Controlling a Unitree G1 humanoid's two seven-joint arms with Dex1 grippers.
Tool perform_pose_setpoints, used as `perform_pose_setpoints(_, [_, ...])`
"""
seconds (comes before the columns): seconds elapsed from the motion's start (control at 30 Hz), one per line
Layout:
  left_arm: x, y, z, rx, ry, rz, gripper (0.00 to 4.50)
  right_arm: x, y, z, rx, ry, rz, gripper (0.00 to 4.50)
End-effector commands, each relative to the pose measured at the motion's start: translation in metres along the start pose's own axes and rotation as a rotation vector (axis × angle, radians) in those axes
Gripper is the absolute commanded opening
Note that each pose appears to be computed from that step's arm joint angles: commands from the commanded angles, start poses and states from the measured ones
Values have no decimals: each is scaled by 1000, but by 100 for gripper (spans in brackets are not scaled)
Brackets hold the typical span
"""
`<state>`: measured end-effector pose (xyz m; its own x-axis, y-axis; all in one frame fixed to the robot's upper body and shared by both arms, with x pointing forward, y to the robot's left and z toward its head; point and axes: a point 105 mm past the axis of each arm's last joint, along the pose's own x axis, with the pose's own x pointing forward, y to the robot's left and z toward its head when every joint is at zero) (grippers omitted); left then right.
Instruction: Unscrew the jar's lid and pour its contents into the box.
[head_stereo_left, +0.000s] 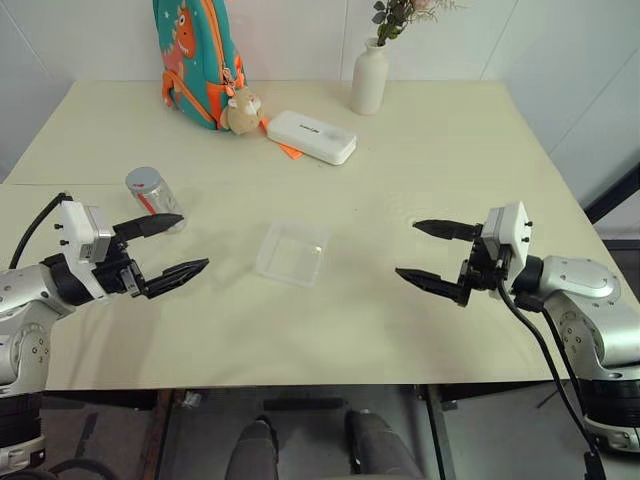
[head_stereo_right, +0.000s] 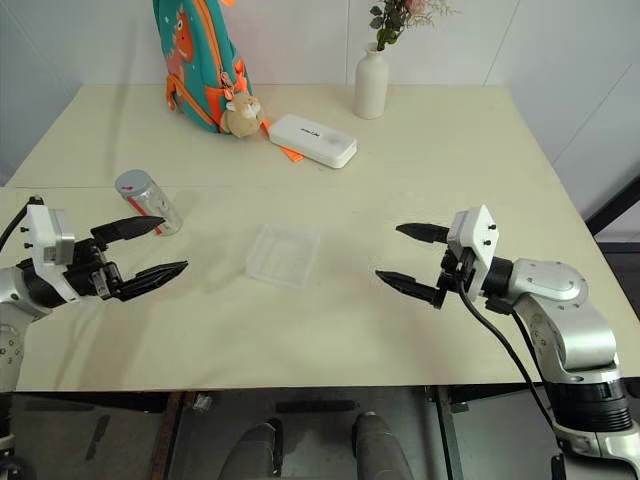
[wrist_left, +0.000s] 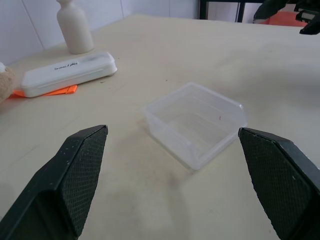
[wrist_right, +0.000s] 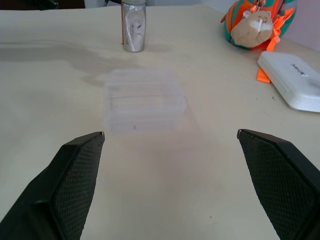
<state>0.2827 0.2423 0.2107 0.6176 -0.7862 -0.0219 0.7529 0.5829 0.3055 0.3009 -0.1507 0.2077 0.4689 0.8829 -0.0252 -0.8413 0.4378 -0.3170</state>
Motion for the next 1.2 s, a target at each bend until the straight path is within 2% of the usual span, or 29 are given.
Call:
perform_pose_setpoints(0.03, [-6, 2, 6, 31, -1, 30, 446, 8, 4, 14, -25, -63, 31, 450])
perform_pose_setpoints(0.17, [-16, 3, -3, 35, 17, 145, 446, 19, 12, 13, -19, -88, 85, 450])
perform_pose_setpoints(0.27, [-27, 6, -16, 4, 42, 316, 446, 29, 14, 20, -27, -118, 126, 450])
perform_pose_setpoints(0.4, [-43, 19, -26, -58, 9, 645, 446, 47, 10, 39, -34, -204, 149, 450])
perform_pose_setpoints(0.53, [-46, 22, -39, -93, -4, 798, 446, 59, 18, 58, -46, -274, 227, 450])
perform_pose_setpoints(0.63, [-46, 37, -49, -118, -33, 920, 446, 64, 22, 66, -51, -302, 254, 450])
perform_pose_setpoints(0.87, [-20, 57, -53, -83, -51, 921, 446, 81, 27, 81, -58, -373, 281, 450])
perform_pose_setpoints(1.2, [-13, 84, -53, -65, -73, 937, 446, 90, 38, 86, -48, -423, 271, 450])
